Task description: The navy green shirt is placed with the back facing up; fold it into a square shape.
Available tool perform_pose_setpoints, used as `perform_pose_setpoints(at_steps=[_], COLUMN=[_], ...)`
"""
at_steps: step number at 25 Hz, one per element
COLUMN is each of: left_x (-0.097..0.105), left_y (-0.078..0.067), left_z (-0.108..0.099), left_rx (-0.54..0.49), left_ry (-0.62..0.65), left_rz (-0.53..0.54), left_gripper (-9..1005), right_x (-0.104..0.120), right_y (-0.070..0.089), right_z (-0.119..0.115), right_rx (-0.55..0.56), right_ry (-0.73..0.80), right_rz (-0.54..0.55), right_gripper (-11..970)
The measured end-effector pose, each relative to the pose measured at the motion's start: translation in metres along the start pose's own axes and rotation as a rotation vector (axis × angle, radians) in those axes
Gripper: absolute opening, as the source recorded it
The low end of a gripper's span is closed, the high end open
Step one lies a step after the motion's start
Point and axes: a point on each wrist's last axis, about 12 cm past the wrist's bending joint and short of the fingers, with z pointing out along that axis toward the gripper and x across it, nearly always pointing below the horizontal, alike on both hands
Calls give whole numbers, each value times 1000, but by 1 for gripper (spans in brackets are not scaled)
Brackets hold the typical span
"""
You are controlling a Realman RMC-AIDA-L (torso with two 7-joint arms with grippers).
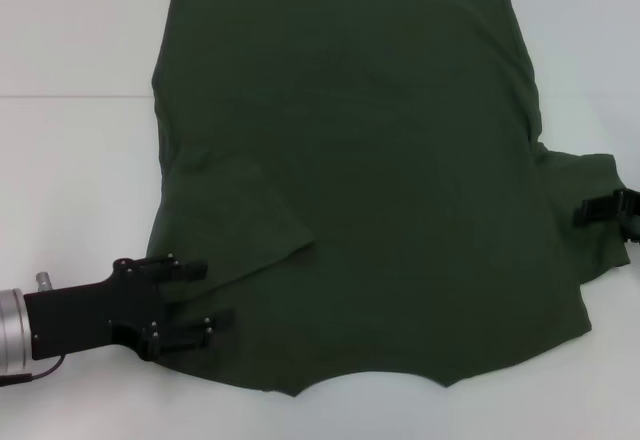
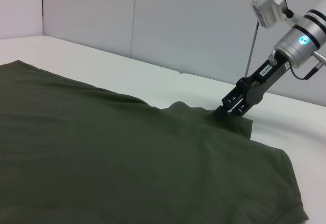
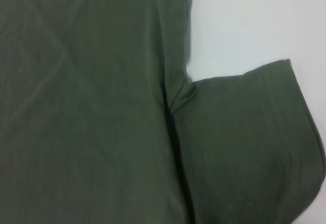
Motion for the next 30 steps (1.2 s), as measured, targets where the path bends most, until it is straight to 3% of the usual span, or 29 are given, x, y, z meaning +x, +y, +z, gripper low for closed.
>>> perform_pose_setpoints(at_steps=[9, 20, 25, 30], left_x=[-5, -6, -6, -6], left_y=[4, 6, 6, 6], left_z=[-1, -1, -1, -1], left_rx=[-5, -13, -12, -12], left_ry=[1, 3, 1, -6], left_rz=[1, 4, 4, -2], left_gripper=[748, 748, 748, 747], right_x=[-1, -2, -2, -3], right_y=[3, 2, -2, -11], right_z=[2, 0, -1, -10], right_rx=[20, 25, 32, 48], right_ry=[8, 2, 0, -22], right_rz=[-40, -39, -38, -32], right_gripper=[530, 75, 10, 10])
